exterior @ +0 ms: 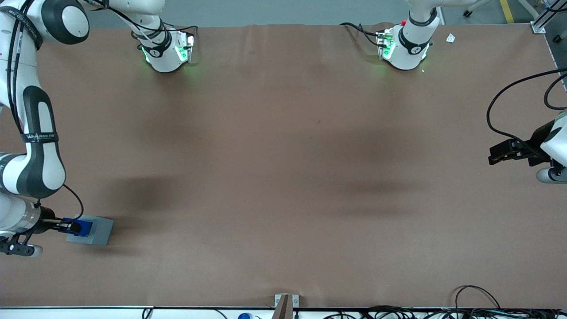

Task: Insert blue part into gray base with right arm
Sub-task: 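Carry the blue block with the right gripper over the gray base's recess, then lower the blue block into the gray base's recess and open the right gripper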

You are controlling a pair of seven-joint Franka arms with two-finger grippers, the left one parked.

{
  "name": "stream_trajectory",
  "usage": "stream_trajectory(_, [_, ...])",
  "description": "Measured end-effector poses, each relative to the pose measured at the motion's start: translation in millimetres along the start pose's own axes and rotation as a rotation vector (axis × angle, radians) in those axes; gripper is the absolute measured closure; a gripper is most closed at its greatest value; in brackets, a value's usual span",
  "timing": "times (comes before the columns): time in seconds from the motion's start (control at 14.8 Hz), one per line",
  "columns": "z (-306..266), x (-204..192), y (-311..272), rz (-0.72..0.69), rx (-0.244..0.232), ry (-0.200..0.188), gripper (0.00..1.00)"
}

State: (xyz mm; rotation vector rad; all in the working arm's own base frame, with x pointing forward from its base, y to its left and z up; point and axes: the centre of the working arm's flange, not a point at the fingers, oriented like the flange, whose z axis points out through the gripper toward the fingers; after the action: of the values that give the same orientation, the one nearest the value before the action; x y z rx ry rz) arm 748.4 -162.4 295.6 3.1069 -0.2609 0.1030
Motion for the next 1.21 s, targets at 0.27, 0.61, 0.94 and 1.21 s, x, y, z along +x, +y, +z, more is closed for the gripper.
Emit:
stream_trajectory(0.27, [0,2,-1,-0.001,0.002,-0.004,0.49])
stream_trajectory(0.61, [8,2,-8,-0.008,0.010,-0.008,0.49])
stream_trajectory(0.94, [14,5,-10,-0.010,0.014,0.002,0.49])
stream_trajectory(1.21, [15,5,-9,-0.008,0.016,0.002,0.42])
